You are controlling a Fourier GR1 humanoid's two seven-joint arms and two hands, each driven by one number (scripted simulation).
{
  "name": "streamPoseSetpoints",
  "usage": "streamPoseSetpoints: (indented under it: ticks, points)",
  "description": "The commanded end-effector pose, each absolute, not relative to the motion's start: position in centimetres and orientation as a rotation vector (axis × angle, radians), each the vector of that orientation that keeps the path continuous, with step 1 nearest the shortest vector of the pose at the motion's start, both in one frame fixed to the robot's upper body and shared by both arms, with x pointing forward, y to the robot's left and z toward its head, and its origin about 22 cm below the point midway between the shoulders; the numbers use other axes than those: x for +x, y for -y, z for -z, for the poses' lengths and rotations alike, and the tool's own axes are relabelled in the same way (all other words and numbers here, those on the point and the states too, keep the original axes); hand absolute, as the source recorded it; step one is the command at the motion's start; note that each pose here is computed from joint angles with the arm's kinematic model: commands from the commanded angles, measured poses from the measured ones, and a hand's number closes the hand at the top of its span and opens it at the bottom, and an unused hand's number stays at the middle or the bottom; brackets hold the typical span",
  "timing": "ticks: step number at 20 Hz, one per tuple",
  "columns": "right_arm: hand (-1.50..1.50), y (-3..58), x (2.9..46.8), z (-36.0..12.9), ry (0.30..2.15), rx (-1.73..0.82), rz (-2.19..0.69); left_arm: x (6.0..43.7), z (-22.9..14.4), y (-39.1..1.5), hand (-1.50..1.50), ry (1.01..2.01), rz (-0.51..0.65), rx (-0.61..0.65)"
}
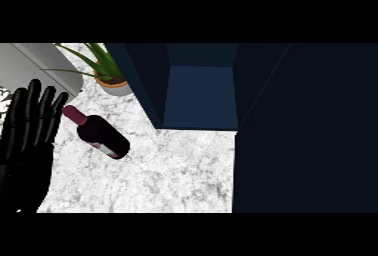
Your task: Pick up the wine, place it into the cabinet and close the cabinet
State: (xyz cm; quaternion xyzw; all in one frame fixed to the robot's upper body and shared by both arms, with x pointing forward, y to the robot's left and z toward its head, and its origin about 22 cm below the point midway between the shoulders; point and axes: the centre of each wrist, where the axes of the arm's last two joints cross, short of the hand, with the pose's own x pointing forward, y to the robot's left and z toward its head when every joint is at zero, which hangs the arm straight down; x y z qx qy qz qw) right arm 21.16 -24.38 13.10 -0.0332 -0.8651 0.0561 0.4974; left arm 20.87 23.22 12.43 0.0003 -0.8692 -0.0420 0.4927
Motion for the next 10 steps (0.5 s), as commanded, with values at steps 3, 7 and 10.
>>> streamPoseSetpoints:
  ticks: [3, 7, 10]
  points:
    - [-1.5, 23.6, 20.2, -13.3, 2.073, -0.093, -0.118, 24.0, -11.5, -23.4, -1.5, 2.08, 0.019, 0.146]
    - [-1.5, 21.6, 18.1, -12.6, 1.993, 0.228, -0.233, 24.9, -10.9, -23.1, -1.5, 1.934, -0.244, -0.052]
    - [-1.5, 21.9, 16.6, -13.7, 1.983, 0.266, -0.228, 24.9, -13.7, -22.3, -1.5, 1.909, -0.275, -0.092]
